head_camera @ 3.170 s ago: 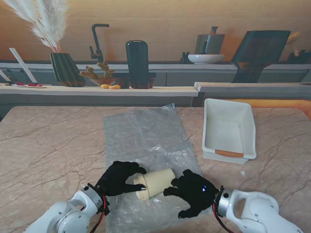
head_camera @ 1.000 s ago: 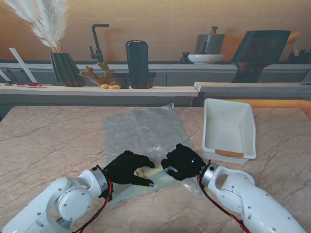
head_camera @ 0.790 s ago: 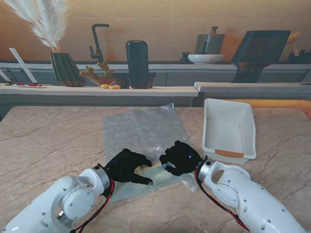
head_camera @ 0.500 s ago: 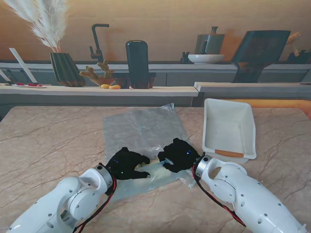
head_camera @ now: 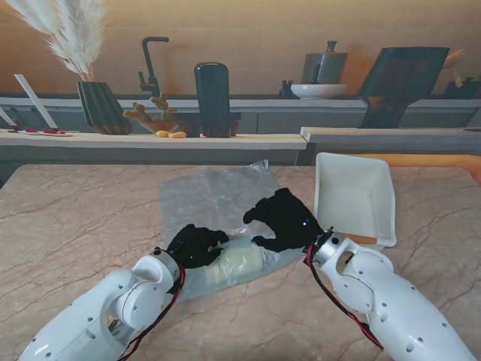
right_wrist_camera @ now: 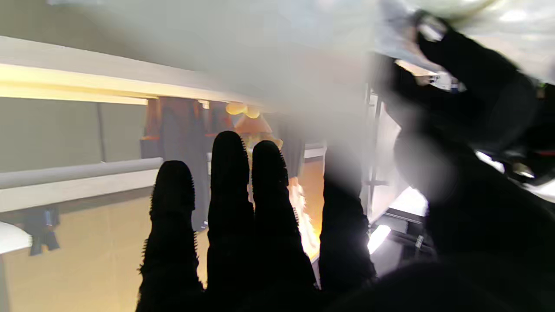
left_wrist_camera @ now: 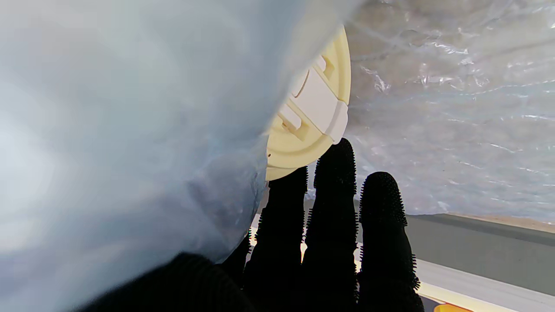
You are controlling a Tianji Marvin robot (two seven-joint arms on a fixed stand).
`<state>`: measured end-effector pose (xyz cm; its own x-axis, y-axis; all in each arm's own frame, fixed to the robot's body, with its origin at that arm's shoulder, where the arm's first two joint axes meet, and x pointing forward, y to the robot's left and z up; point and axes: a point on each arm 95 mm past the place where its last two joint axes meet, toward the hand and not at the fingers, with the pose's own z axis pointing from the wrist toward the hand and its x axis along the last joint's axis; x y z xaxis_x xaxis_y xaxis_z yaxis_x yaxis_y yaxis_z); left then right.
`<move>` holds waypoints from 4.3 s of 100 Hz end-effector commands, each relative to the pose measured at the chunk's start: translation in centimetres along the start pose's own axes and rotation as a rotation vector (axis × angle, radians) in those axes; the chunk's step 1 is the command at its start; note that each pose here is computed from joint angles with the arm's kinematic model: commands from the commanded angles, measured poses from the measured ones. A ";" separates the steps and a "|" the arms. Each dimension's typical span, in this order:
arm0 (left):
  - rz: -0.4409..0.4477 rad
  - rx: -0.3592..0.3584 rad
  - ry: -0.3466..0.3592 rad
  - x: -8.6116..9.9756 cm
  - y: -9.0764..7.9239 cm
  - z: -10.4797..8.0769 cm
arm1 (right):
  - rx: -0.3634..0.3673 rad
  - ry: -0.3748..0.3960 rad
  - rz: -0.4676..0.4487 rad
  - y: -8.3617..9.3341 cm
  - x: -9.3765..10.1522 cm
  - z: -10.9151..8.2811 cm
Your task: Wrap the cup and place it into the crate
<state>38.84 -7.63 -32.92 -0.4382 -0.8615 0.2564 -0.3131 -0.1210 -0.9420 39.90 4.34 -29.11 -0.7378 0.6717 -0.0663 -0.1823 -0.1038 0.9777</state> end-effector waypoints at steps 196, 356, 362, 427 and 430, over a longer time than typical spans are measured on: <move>0.177 -0.023 0.000 -2.3 3.0 -2.3 | 0.789 0.020 0.182 -10.3 1.7 5.5; -0.374 -0.453 -0.173 -5.5 3.7 1.6 | 0.381 0.014 -0.044 -4.3 4.9 0.8; -0.392 -0.478 -0.184 -5.6 3.7 1.7 | 0.425 0.006 -0.048 -4.9 5.1 0.9; -0.296 -0.079 -0.078 -4.2 1.4 -0.4 | 0.846 -0.016 0.067 -9.2 3.1 5.6; -0.280 -0.052 -0.061 -4.0 1.3 -0.6 | 0.870 -0.028 0.081 -9.2 2.9 5.7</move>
<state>40.56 -3.66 -34.96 -0.2530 -0.8399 0.4802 -0.4685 -0.3279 -0.8204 43.86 12.95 -33.93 -0.7178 0.6950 0.0414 0.3884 0.3504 0.8523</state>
